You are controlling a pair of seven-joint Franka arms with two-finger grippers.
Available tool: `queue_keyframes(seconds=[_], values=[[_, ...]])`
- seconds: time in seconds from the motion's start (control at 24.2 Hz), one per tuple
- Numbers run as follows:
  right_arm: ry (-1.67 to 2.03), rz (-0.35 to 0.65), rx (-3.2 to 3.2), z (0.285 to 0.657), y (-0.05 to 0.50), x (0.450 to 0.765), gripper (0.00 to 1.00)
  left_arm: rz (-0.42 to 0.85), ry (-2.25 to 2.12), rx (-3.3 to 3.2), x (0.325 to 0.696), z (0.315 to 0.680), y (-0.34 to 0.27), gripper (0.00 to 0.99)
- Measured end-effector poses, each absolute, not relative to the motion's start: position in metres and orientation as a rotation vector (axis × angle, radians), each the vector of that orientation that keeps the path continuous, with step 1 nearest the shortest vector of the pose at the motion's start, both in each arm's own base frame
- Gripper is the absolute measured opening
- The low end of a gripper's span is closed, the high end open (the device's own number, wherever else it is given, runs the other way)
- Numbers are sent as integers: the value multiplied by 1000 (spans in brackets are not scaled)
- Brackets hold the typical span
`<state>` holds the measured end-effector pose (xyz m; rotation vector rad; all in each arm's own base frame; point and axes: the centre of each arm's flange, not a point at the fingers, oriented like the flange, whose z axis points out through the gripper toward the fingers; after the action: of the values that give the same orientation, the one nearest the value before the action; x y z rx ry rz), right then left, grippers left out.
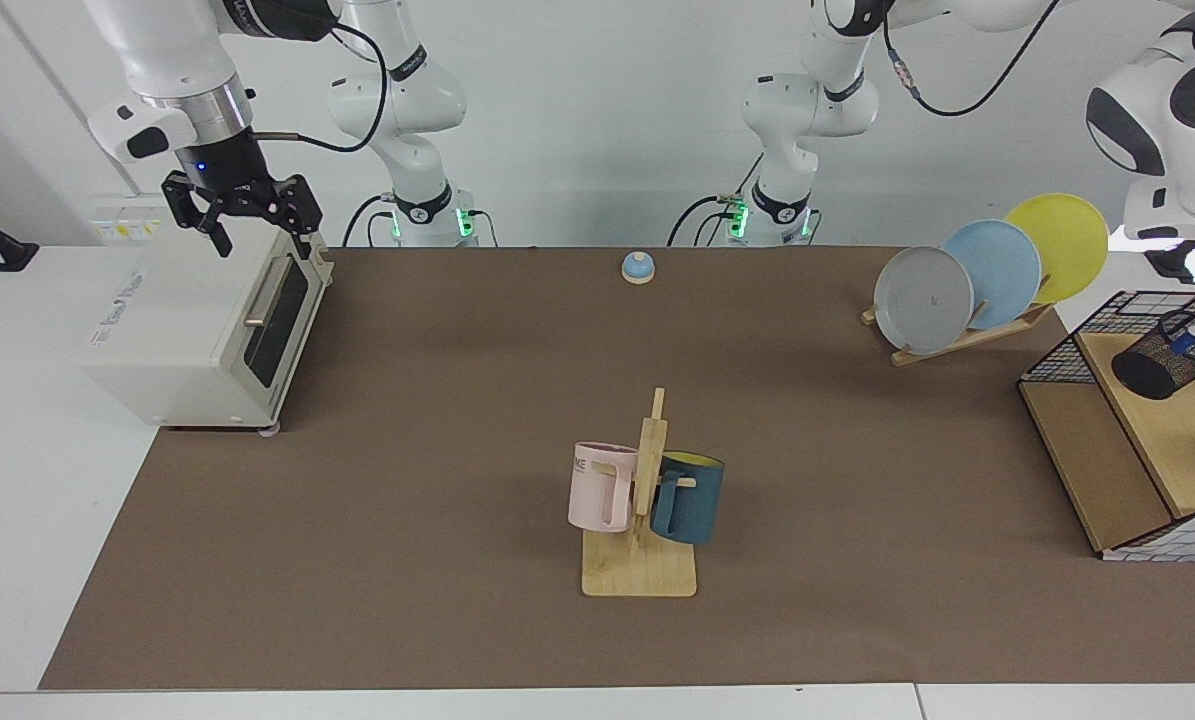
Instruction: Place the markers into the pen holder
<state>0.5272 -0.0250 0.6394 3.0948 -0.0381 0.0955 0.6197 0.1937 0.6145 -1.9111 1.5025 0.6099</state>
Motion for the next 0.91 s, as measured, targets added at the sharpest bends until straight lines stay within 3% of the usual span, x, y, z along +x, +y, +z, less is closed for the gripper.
queue_keyframes(seconds=[0.33,0.54,0.91], values=[[-16,69,3115,638,-15,525,1000,698,1517,-1910,606,615,231,172],[-12,-21,3123,630,-13,516,1000,757,1533,-1884,606,609,233,172],[-11,-54,3124,625,-13,512,1000,926,1621,-1809,641,530,221,172]])
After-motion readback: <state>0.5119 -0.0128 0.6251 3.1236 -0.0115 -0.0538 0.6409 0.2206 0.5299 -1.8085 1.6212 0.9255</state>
